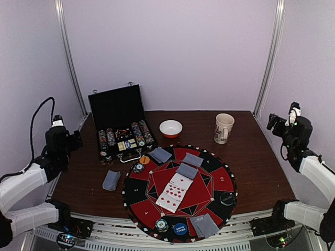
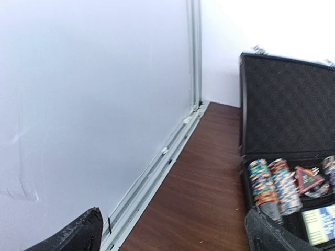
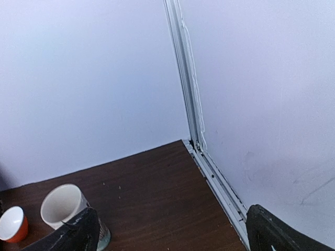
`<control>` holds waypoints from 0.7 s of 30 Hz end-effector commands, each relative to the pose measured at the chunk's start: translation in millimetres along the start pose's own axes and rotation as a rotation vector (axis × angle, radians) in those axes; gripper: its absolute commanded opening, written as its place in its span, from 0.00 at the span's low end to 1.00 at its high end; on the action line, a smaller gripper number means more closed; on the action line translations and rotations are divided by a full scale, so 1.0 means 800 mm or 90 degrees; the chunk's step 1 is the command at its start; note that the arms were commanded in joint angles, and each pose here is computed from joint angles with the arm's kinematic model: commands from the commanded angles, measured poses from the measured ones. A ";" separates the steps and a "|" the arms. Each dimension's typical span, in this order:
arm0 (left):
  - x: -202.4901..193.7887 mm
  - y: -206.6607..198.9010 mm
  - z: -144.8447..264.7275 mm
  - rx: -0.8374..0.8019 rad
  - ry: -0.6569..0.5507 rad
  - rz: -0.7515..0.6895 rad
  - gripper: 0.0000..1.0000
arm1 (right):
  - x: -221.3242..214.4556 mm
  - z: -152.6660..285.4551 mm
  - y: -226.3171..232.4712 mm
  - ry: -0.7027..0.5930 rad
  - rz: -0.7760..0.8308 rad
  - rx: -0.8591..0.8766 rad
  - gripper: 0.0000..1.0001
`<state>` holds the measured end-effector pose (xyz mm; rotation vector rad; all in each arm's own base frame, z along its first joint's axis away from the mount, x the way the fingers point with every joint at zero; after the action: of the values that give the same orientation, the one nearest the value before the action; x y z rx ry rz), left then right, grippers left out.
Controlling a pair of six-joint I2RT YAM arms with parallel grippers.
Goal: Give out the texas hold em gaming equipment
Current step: Reset both arms
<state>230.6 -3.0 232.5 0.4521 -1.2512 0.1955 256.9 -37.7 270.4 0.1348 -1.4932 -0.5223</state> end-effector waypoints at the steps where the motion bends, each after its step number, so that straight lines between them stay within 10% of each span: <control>1: -0.024 0.010 0.000 0.068 -0.100 0.059 0.98 | -0.018 0.017 -0.014 -0.135 0.015 0.040 1.00; 21: -0.071 -0.016 -0.007 -0.001 -0.257 -0.045 0.98 | -0.131 0.000 -0.038 -0.039 0.036 0.112 1.00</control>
<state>215.9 -2.6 149.6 0.5297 -1.4405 0.0610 248.0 -29.4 153.0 0.1579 -1.5072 -0.4233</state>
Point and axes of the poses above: each gripper's point midway between its finger pads, its own z axis back along the fingers, its own y axis along the line the jaws close on, x = y × z, the point moved 9 cm from there along z, back along the fingers, and after that the axes turned 12 degrees about -z, right-handed, at the moved point
